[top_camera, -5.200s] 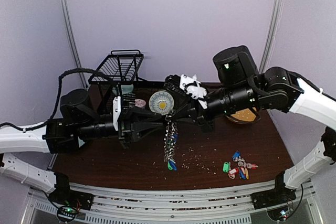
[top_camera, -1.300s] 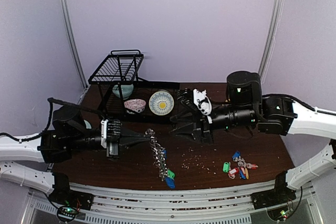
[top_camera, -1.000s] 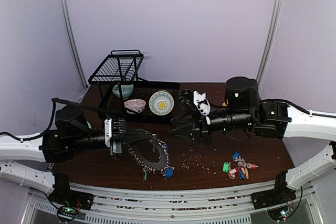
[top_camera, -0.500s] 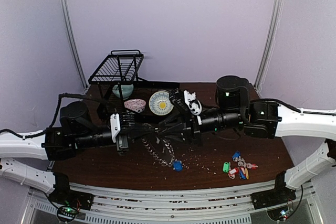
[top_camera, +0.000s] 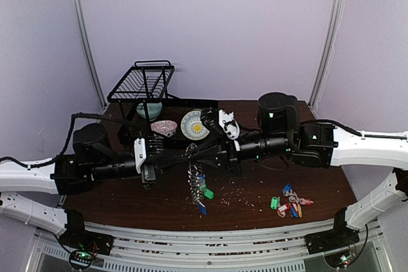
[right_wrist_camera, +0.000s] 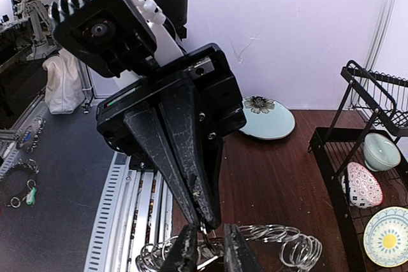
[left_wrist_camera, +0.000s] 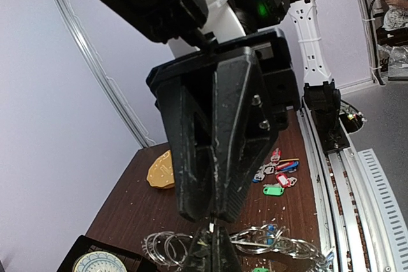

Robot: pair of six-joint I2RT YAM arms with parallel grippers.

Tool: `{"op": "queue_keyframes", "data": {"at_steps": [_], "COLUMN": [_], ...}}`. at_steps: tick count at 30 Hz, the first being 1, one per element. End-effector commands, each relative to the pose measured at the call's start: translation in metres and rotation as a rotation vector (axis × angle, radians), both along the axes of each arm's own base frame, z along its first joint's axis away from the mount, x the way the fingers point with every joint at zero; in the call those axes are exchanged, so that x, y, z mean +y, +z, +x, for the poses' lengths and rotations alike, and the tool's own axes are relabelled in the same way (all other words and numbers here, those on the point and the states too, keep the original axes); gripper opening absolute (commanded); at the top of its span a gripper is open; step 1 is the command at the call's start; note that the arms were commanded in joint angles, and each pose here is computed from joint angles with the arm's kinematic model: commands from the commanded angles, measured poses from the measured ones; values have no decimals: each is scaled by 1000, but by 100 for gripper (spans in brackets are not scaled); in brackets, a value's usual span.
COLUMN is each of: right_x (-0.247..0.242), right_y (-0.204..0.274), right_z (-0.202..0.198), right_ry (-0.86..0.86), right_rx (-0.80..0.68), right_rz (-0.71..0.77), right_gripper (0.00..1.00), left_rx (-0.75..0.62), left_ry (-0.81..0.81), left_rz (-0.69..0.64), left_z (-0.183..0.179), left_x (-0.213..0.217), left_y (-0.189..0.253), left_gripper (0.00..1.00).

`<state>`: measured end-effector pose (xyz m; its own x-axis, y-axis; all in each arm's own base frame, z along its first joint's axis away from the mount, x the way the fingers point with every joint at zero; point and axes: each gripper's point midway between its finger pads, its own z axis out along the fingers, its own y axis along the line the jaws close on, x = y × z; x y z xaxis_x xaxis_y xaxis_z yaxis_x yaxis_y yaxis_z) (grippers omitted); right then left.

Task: Put the keys on the keyring

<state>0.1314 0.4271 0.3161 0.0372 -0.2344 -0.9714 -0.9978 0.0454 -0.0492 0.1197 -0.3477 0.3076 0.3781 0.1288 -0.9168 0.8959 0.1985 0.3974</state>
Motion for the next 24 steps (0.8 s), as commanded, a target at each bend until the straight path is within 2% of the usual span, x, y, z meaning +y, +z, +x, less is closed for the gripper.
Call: {"op": "queue_keyframes", "data": {"at_steps": [1,8,11,15,19,22,24], "right_x": [-4,-4,-4,-3,-3,-4,-5], "right_y": [4,3,1,1,0,-6,-7], "right_z": [5,7,9,7,3,-4,-7], "right_ry": [-41,-53,-59,-43,-23,19,32], "right_rx": [-30,-39,-40,-36,-36,-40,-41], "right_rz": [1,-4,-10,-8,-14,-34,-38], "right_gripper": [18,21,29,26,16,20,20], "left_rx": [-39,-39,-39,-38,-39,-37,-35], "left_ry": [-11,-17,-19,-17,-8,8,12], "left_rz": [-120,-118,-118,-119,-119,-117,-115], "left_z": [-3,-4,-5,-4,-3,0,1], "left_x": [3,2,2,2,3,3,2], "left_y": [41,41,41,41,41,40,40], "left_gripper": [0,0,0,0,0,0,0]}}
